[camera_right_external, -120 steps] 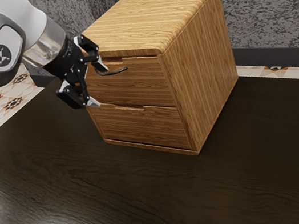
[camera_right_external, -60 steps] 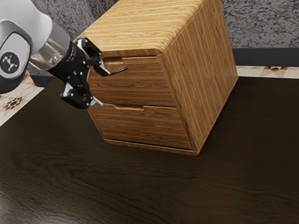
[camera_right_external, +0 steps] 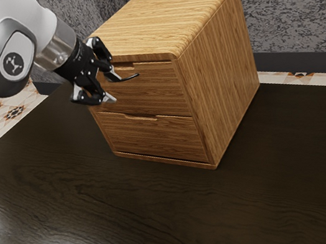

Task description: Pull the drawer handle with one arm to open the drawer

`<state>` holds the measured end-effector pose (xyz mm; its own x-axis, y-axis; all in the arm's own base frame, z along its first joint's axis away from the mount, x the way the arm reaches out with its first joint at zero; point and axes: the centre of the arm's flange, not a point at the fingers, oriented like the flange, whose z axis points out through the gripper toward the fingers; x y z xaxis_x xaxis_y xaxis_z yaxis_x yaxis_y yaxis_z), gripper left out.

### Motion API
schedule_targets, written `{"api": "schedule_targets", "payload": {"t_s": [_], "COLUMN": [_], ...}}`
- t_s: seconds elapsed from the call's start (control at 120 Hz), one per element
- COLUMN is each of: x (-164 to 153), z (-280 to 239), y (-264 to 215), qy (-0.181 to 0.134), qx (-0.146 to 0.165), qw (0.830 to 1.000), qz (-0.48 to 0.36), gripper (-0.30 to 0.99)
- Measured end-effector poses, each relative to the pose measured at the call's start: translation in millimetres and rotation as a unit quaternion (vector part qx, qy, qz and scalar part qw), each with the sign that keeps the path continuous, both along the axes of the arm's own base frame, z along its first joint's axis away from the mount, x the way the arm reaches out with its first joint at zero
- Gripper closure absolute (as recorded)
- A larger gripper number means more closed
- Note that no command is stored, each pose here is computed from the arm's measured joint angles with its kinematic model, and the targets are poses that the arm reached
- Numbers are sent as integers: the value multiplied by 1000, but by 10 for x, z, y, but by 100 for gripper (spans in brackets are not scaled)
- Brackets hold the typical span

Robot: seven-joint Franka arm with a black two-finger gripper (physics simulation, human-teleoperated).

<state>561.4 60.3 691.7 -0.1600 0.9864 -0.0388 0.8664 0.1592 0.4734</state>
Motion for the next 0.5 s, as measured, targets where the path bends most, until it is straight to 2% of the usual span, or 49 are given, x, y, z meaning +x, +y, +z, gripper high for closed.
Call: {"api": "schedule_targets", "payload": {"t_s": [0.25,0.5], "x": [190,200], "z": [-90,-90], "y": [17,129], "qy": [-2,-6], "qx": [5,9], "qw": [1000,1000], "qz": [-7,-2], "gripper": [46,47]}}
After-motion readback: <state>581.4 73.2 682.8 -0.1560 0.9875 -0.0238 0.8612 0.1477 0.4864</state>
